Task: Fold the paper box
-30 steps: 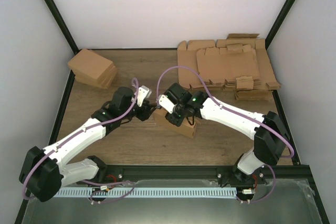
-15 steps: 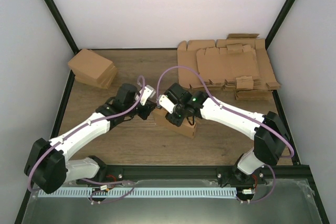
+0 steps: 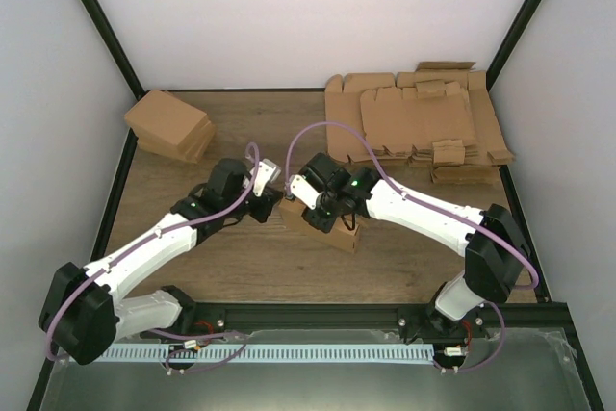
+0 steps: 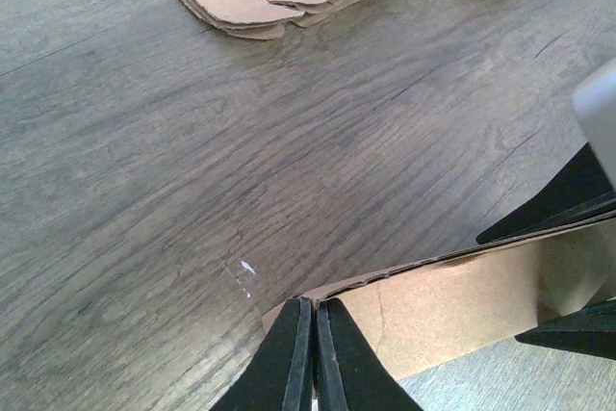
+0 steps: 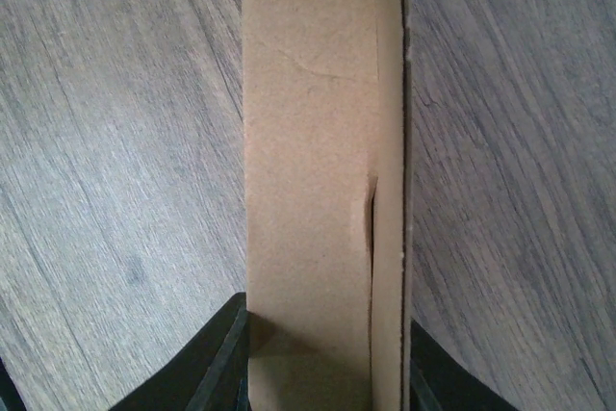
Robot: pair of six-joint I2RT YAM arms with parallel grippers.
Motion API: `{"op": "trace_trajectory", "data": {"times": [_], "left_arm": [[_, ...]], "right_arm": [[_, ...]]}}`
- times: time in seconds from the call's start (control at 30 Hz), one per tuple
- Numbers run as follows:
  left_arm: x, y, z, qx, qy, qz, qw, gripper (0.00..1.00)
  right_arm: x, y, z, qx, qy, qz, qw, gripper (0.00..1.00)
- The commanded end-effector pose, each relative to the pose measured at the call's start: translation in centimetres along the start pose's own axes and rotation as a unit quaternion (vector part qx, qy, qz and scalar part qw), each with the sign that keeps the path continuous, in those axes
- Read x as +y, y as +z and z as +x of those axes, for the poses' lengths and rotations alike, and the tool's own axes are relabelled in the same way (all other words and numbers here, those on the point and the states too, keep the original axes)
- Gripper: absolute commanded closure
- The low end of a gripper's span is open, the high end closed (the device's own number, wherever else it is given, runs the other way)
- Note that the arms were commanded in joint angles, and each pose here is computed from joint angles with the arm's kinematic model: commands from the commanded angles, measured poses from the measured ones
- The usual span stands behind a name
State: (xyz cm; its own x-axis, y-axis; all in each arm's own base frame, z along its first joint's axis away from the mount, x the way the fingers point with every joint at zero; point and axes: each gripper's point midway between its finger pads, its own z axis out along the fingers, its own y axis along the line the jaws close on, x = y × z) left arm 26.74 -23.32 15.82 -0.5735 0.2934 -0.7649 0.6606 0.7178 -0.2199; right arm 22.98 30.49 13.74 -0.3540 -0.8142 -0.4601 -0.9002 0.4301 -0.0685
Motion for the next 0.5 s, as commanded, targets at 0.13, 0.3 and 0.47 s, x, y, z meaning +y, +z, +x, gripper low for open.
{"op": "trace_trajectory", "data": {"times": [0.13,0.3,0.47], "left_arm": [[-1.26,-0.23,0.06,-0.021,-0.046,0.032,0.998,0.96],[-1.12,-0.40,-0.43,-0.026,-0.074,0.027,0.997,0.96],[-1.05,-0.31,-0.16,-0.025,-0.087,0.025,0.996,0.96]], "right_arm": [[-0.08,0.18,-0.58,0.000,0.011,0.002,1.000,0.73],[-0.08,0.33,-0.61,0.001,0.013,0.001,1.000,0.75],[-0.09,0.33,-0.58,0.000,0.013,0.001,1.000,0.75]]}}
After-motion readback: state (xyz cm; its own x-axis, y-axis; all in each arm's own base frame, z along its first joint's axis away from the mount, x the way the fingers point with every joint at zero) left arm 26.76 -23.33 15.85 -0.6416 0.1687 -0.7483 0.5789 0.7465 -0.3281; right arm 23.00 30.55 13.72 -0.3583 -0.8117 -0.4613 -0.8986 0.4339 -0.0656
